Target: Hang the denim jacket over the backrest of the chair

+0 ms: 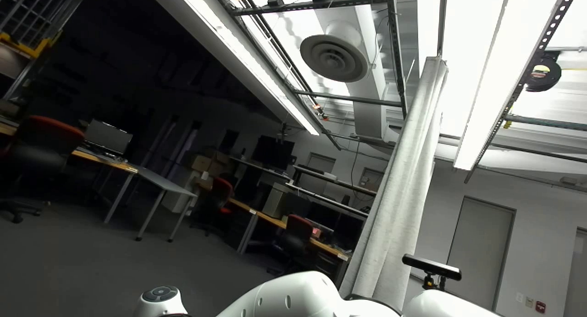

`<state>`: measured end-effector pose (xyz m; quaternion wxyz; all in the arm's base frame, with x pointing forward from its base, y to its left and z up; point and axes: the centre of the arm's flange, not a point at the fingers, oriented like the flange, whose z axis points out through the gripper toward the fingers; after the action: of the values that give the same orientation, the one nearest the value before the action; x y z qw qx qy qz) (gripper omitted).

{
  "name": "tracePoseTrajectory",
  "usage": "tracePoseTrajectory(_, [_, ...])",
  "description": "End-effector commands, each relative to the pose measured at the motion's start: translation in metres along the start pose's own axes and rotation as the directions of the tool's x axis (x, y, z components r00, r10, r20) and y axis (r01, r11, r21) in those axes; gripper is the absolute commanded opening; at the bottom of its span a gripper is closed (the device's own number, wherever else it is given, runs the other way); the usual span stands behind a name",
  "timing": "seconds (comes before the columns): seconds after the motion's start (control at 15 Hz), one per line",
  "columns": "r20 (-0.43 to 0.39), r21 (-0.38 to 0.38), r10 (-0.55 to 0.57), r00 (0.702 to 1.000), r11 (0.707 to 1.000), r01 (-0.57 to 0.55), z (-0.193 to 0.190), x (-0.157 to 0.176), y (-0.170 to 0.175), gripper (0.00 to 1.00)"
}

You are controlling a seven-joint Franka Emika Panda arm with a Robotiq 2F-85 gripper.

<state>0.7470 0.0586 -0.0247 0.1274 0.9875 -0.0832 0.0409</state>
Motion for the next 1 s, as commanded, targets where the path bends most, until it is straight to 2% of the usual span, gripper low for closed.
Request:
tracePoseTrajectory(0.0, [0.000, -0.038, 0.006, 1.000, 0.999, -0.006, 0.013, 0.028, -0.013, 0.35])
tracePoseTrajectory(0.27, [-0.012, -0.006, 0.006, 1.000, 1.000, -0.006, 0.012, 0.029, -0.015, 0.05])
tracePoseTrajectory(0.33, [-0.017, 0.007, 0.006, 1.000, 1.000, -0.006, 0.012, 0.029, -0.016, 0.00])
tracePoseTrajectory(0.73, [-0.035, 0.085, 0.033, 0.999, 0.996, -0.030, 0.011, 0.030, -0.023, 0.01])
tracePoseTrajectory(0.8, [-0.050, 0.092, 0.047, 0.998, 0.995, -0.042, -0.047, 0.017, 0.030, 0.01])
tracePoseTrajectory(0.93, [-0.109, 0.095, 0.070, 0.992, 0.994, -0.059, -0.078, 0.023, 0.049, 0.01])
